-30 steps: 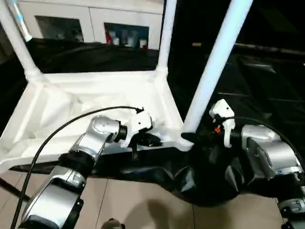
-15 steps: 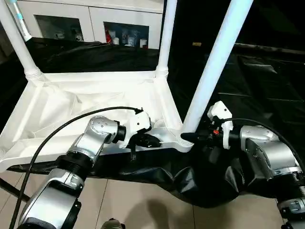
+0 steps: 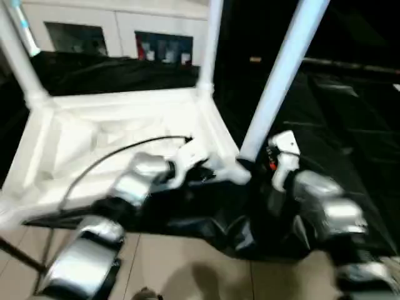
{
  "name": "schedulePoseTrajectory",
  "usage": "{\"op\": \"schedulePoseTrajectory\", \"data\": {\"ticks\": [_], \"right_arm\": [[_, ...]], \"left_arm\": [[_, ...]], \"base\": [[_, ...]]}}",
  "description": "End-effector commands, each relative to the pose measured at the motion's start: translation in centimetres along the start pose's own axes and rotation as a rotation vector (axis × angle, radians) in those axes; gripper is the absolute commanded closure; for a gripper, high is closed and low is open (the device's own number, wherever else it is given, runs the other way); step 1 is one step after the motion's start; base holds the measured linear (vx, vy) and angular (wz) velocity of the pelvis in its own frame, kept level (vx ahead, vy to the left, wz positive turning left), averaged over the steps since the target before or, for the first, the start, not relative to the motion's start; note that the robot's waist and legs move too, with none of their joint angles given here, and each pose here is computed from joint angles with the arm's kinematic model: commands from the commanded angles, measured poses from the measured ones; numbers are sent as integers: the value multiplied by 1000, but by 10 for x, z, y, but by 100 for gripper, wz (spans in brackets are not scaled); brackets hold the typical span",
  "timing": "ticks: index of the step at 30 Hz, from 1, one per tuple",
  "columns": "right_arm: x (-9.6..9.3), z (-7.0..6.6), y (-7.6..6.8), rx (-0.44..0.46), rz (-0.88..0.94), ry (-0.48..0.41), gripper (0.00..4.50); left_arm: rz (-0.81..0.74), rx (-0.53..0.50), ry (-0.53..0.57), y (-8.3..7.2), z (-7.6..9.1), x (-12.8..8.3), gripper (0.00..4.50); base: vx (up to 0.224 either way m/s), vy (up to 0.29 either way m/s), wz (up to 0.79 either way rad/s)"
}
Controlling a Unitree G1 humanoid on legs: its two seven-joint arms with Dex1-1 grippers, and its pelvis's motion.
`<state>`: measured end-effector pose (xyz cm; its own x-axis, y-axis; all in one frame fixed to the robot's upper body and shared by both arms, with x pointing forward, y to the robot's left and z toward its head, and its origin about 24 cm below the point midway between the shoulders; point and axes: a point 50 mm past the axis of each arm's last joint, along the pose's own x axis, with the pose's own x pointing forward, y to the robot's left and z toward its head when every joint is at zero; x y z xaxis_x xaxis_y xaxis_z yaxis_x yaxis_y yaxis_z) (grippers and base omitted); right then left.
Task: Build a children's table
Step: Rotate leg to tighten
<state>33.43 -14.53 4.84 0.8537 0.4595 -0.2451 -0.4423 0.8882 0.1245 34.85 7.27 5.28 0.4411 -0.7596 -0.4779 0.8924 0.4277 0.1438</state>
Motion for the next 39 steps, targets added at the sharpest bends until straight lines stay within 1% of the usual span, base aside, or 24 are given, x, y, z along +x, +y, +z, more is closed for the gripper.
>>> {"op": "schedulePoseTrajectory", "data": {"ticks": [1,2,3,4,5,7,10,11,12,14,15,17,19,21,22,23,24,25,26,27,30,31,34,39], "right_arm": [[7,-20,6,79,-98,75,255],[14,-18,10,104,-139,64,255],[14,-18,10,104,-139,64,255],[18,-17,15,123,-162,55,255],[18,-17,15,123,-162,55,255],[28,-10,25,125,-179,29,255],[33,-3,31,105,-170,-2,255],[33,-3,31,105,-170,-2,255],[34,-1,31,108,-169,-14,185],[31,3,26,110,-157,-37,185],[28,6,20,86,-147,-46,176],[25,8,16,67,-134,-46,138],[21,9,11,43,-106,-38,135],[17,10,6,19,-65,-24,113],[11,9,2,0,-4,4,95],[6,9,-1,-24,46,20,95],[3,9,-2,-41,79,28,82],[-7,10,-4,-101,183,54,69],[-14,9,-5,-155,258,81,69],[-14,9,-5,-155,258,81,51],[-29,8,-6,-252,394,149,46],[-29,8,-6,-252,394,149,46],[-36,16,-9,-284,448,143,46],[-37,23,-12,-295,468,132,46]], "left_arm": [[145,-39,-23,7,15,7,450],[160,-49,-19,4,18,14,450],[160,-49,-19,4,18,14,450],[167,-53,-17,1,21,18,450],[167,-53,-17,1,21,18,450],[173,-34,-14,-4,26,25,450],[154,-7,-33,-6,30,28,450],[154,-7,-33,-6,30,28,450],[144,-1,-36,-7,30,28,450],[101,0,-43,-7,29,25,450],[60,19,-46,-7,27,21,450],[44,23,-39,-6,24,19,450],[14,36,-34,-5,22,15,450],[-14,43,-20,-4,18,11,450],[-48,54,-11,-2,15,7,450],[-75,59,-1,-1,12,3,450],[-94,68,0,-1,11,1,450],[-136,86,9,0,9,-6,450],[-165,99,7,1,7,-10,450],[-165,99,7,1,7,-10,450],[-251,105,12,1,4,-20,450],[-251,105,12,1,4,-20,450],[-337,124,-1,-3,3,-29,450],[-384,120,3,-6,0,-35,450]], "base": [[0,0,0],[0,0,0],[0,0,0],[0,0,0],[0,0,0],[0,0,0],[0,0,0],[0,0,0],[0,0,0],[0,0,0],[0,0,0],[0,0,0],[0,0,0],[0,0,0],[0,0,0],[0,0,0],[0,0,0],[0,0,0],[0,0,0],[0,0,0],[0,0,0],[0,0,0],[0,0,0],[0,0,0]]}}
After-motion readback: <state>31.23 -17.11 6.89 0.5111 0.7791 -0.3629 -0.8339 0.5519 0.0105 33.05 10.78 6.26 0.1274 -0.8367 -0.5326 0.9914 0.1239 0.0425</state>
